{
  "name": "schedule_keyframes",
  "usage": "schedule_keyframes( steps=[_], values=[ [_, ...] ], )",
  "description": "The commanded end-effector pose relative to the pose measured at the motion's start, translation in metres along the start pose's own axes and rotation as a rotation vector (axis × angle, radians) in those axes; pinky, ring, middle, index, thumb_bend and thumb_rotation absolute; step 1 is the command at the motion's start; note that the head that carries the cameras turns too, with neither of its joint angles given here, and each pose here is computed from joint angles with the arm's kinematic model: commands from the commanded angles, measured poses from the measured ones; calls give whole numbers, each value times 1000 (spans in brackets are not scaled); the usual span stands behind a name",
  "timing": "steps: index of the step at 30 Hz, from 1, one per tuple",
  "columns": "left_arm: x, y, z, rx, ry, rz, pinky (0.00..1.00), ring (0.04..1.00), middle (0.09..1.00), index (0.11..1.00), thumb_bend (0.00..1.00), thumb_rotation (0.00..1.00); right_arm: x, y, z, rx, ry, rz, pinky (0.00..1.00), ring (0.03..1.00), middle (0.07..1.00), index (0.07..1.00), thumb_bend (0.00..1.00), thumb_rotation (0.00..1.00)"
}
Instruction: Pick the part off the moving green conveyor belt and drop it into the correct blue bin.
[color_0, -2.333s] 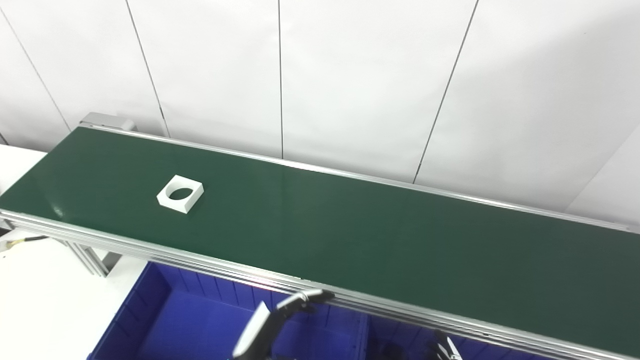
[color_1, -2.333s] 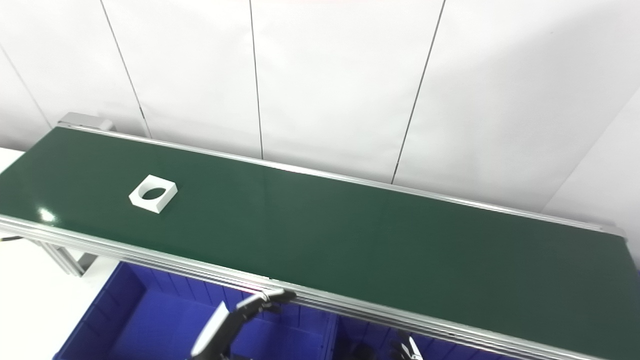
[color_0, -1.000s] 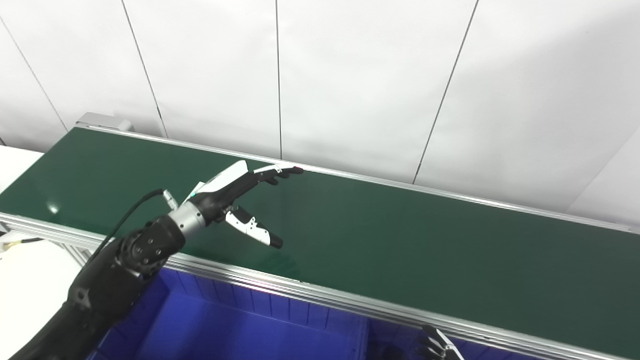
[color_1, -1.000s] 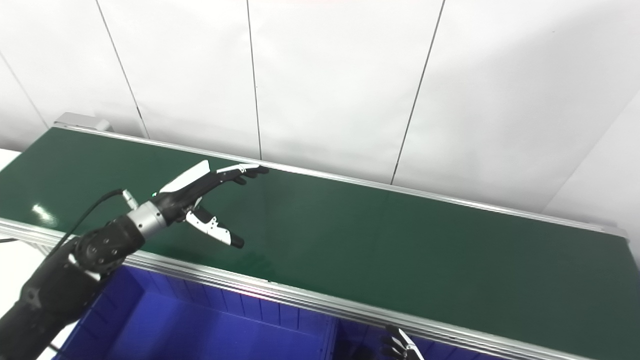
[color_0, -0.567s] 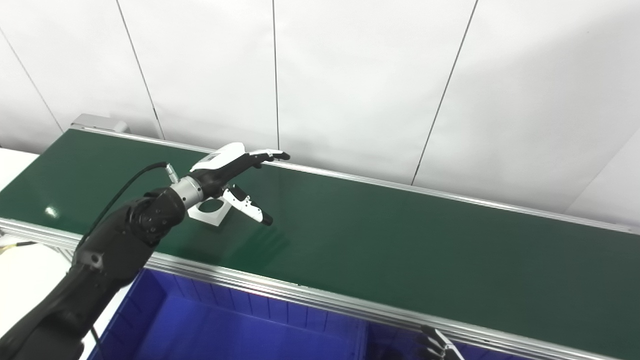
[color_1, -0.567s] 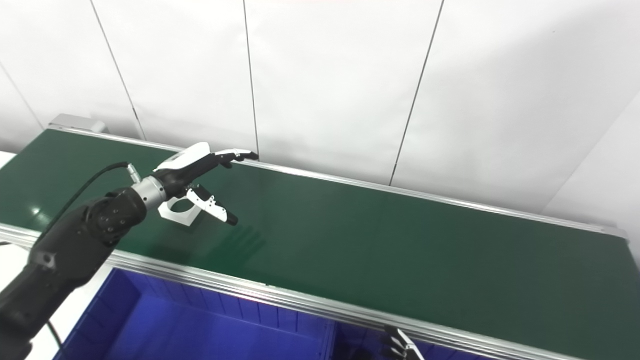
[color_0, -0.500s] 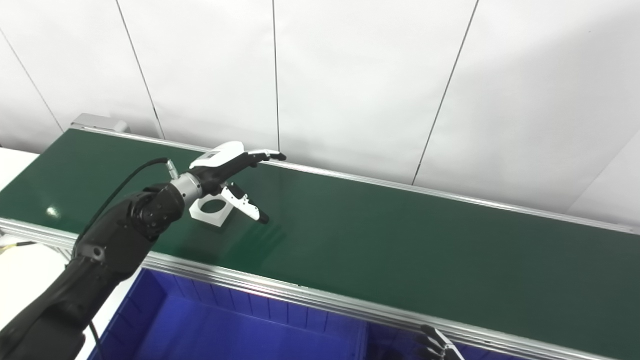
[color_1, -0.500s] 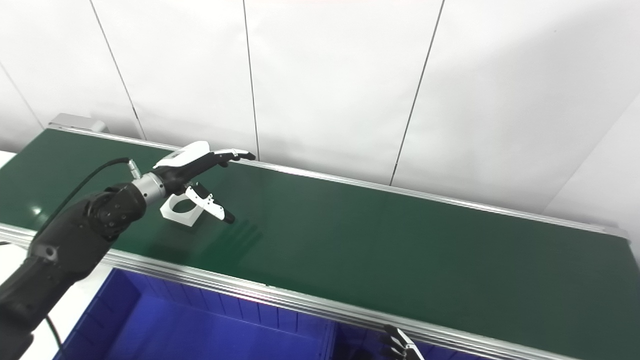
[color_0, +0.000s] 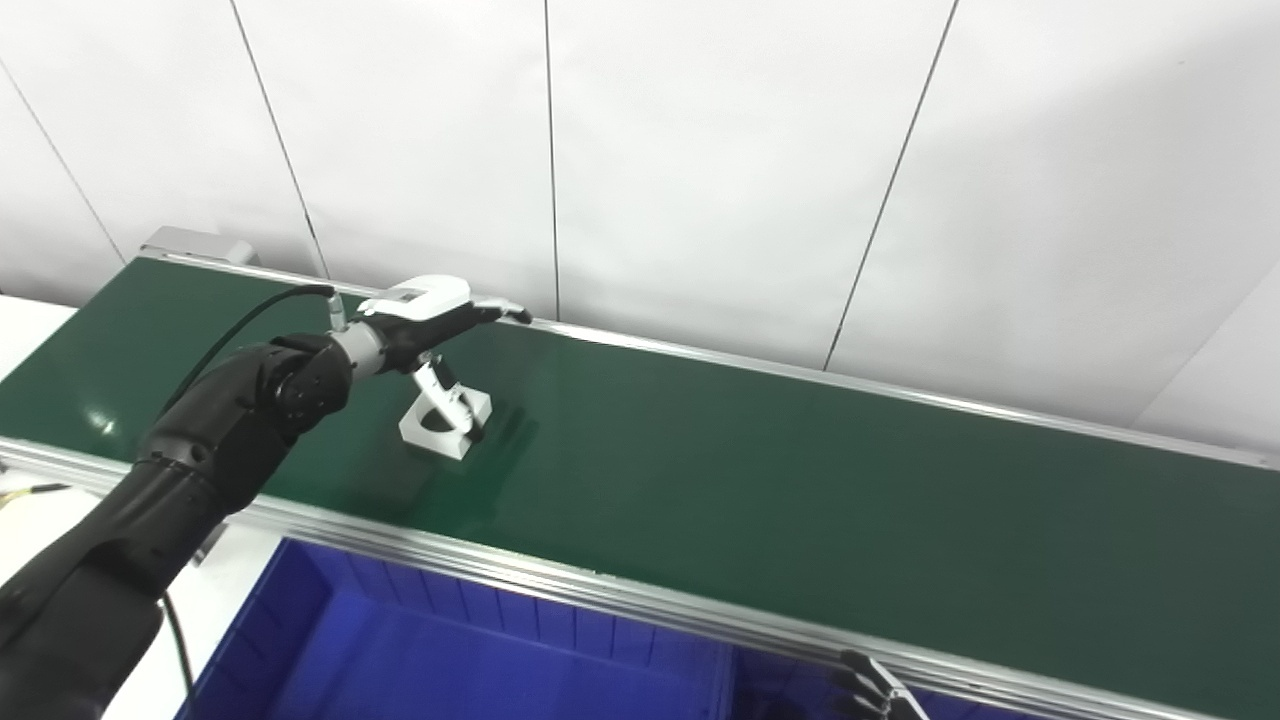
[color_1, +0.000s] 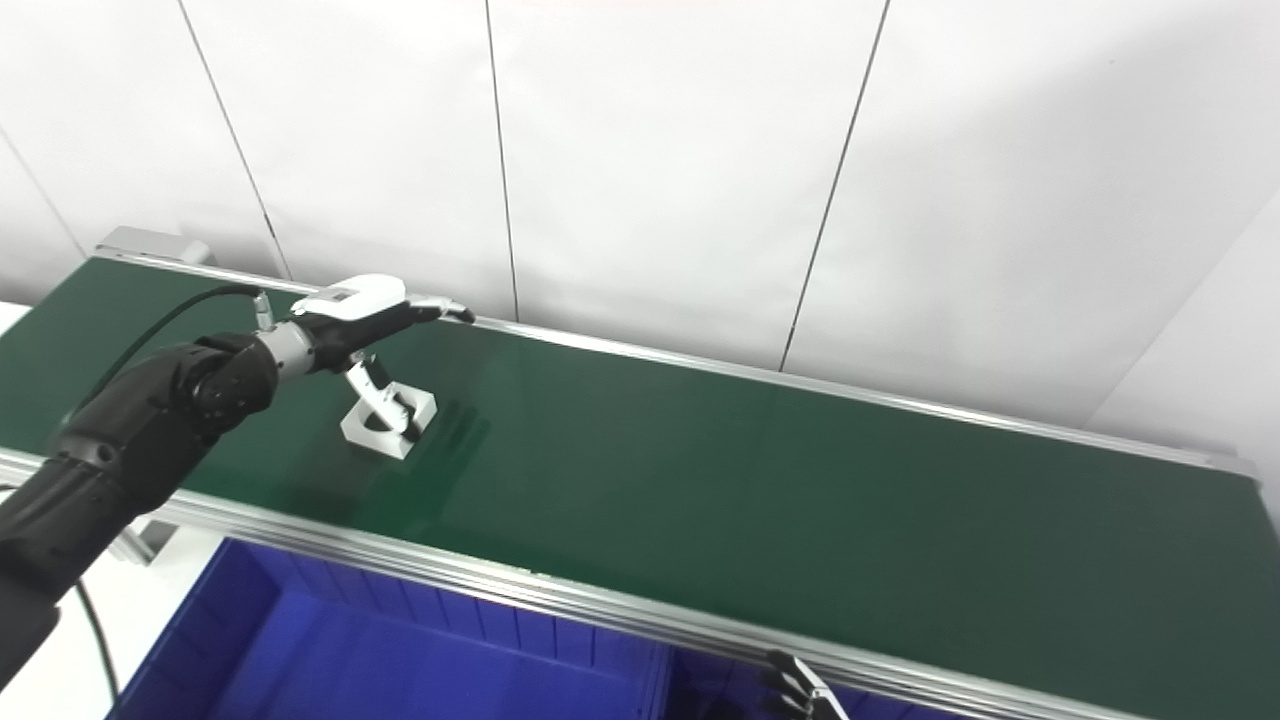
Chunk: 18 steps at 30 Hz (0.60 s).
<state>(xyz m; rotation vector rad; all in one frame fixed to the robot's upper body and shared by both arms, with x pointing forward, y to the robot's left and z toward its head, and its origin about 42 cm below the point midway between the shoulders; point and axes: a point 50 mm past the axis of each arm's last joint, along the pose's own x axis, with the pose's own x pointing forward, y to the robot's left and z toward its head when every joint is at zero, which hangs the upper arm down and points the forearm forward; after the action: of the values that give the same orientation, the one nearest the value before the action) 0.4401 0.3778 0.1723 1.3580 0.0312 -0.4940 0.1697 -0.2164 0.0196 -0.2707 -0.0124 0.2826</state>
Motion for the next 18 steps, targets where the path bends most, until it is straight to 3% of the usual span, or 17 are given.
schedule_keyframes(
  steps=[1,13,18],
  values=[
    [-1,35,-7,53,9,59,916,939,933,895,966,186,2,-3,12,12,-87,-18,657,742,803,862,885,288],
    [-1,11,-10,77,64,-51,947,968,963,925,976,184,1,-4,13,7,-91,-18,661,743,801,865,879,296],
    [1,0,-7,54,57,-52,912,967,965,923,980,193,0,-3,14,13,-94,-22,656,737,795,862,875,280]
  ],
)
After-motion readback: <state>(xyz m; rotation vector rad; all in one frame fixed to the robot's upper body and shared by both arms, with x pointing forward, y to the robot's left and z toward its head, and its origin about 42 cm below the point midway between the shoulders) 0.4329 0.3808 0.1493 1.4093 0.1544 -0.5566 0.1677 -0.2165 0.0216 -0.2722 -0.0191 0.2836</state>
